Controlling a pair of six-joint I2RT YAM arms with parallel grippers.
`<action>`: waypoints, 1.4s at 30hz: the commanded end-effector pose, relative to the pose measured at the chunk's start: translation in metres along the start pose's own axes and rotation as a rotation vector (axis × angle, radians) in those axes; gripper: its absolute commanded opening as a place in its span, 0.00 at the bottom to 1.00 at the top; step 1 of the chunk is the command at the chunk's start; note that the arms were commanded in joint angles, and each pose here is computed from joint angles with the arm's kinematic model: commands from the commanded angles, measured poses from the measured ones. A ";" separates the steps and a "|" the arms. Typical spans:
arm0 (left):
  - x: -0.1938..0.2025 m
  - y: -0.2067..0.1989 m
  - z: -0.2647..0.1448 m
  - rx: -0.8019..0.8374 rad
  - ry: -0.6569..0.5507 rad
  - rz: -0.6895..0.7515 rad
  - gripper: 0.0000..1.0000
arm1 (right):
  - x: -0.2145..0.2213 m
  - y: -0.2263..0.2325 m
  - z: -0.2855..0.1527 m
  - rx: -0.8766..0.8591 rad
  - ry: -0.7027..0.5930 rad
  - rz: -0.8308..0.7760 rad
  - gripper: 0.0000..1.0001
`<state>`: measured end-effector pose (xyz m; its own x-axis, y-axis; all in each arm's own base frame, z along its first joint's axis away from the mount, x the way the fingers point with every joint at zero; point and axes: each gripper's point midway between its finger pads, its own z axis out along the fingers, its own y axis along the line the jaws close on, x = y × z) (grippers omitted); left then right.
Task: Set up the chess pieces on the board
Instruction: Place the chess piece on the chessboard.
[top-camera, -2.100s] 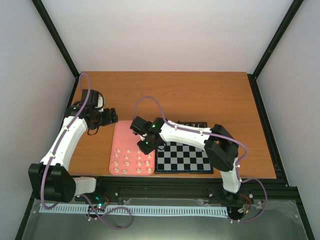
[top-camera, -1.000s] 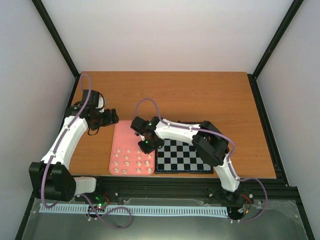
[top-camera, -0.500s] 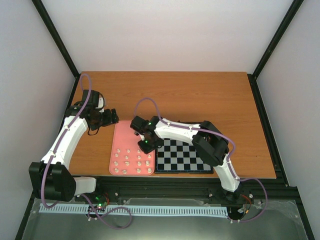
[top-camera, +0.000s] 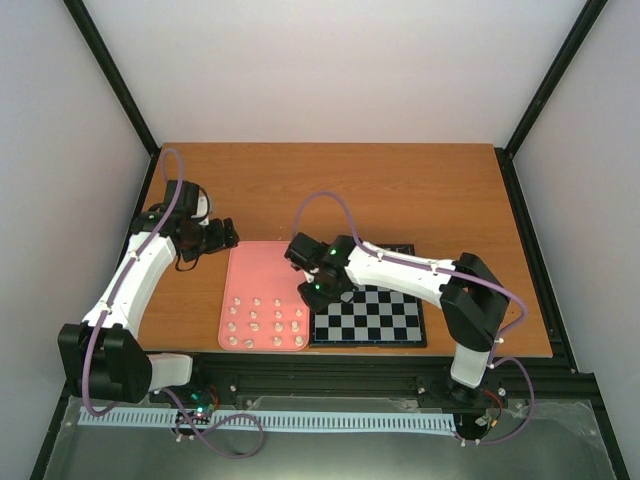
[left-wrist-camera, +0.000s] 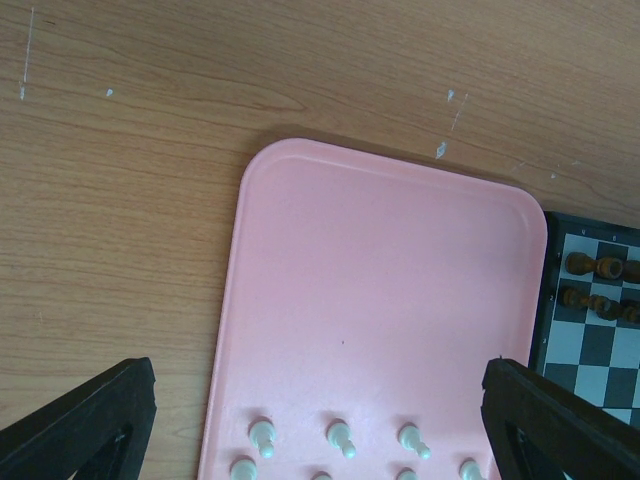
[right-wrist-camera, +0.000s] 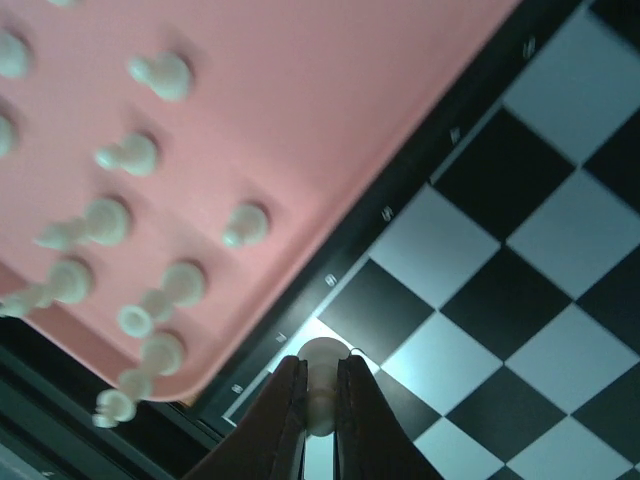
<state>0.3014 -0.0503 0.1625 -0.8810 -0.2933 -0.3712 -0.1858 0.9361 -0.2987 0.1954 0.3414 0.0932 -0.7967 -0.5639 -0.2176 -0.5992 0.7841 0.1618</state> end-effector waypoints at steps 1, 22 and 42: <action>-0.002 -0.002 0.001 0.014 -0.004 -0.014 1.00 | 0.023 -0.009 0.010 0.024 0.054 0.025 0.03; 0.000 -0.004 0.007 0.025 0.014 -0.020 1.00 | 0.049 0.001 0.036 0.013 0.133 -0.013 0.03; 0.000 -0.003 0.006 0.024 0.012 -0.017 1.00 | 0.053 -0.001 0.046 0.024 0.165 -0.021 0.22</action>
<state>0.2999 -0.0540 0.1551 -0.8930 -0.2914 -0.3429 -0.1848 0.9323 -0.3108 0.1594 0.3246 0.0445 -0.7904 -0.6080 -0.0749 -0.6116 0.7764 0.1521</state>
